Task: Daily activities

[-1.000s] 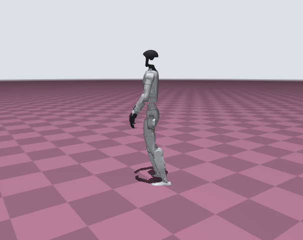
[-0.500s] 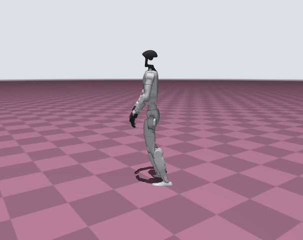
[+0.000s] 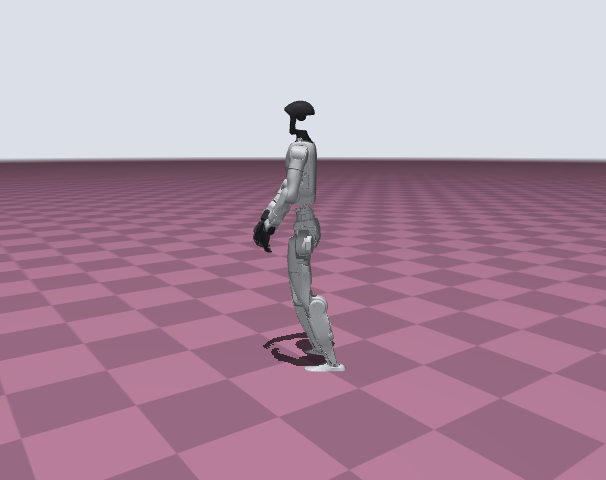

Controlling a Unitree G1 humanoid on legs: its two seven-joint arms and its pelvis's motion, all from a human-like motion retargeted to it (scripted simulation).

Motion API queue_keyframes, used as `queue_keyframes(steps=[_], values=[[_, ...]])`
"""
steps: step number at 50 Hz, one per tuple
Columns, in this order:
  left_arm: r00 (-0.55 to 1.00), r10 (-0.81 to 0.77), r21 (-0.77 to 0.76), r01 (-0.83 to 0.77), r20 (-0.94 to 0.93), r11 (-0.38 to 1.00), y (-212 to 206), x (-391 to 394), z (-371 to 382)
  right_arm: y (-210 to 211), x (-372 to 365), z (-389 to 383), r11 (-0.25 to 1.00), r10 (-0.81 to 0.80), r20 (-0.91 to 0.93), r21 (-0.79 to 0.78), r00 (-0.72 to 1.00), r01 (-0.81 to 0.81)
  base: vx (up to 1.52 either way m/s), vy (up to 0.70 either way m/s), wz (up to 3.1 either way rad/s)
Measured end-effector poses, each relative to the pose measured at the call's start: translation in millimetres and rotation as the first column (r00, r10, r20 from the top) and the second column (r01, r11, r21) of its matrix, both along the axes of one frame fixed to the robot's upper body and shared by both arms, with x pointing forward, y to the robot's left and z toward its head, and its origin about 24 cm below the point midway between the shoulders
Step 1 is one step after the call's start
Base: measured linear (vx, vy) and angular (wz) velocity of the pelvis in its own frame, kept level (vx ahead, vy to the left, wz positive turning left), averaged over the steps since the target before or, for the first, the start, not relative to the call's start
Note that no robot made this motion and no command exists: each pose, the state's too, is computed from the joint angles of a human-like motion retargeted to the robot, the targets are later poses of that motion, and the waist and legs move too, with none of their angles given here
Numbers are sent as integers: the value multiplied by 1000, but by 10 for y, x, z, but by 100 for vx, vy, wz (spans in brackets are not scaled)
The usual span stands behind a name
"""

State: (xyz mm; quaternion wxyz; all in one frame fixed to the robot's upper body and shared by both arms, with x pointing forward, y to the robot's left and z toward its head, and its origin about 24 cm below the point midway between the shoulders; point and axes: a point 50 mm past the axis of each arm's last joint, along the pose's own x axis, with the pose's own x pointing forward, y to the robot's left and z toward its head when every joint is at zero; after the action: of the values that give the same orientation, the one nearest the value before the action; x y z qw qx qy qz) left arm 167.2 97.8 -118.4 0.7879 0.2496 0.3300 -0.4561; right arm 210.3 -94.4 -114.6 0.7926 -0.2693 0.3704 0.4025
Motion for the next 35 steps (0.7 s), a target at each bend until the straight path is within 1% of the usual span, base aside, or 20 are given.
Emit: queue_keyframes(steps=[20, 35], values=[[1000, -2, -25, 2, -14, 1000, -35, -6, 18, 76, 57, 43, 1000, 14, 15, 8, 1000, -14, 0, 0, 0], [997, -23, -5, 24, 77, 1000, 0, 87, 78, 99, 129, 90, 997, 69, 105, -37, 992, -66, -1, 0, -3]])
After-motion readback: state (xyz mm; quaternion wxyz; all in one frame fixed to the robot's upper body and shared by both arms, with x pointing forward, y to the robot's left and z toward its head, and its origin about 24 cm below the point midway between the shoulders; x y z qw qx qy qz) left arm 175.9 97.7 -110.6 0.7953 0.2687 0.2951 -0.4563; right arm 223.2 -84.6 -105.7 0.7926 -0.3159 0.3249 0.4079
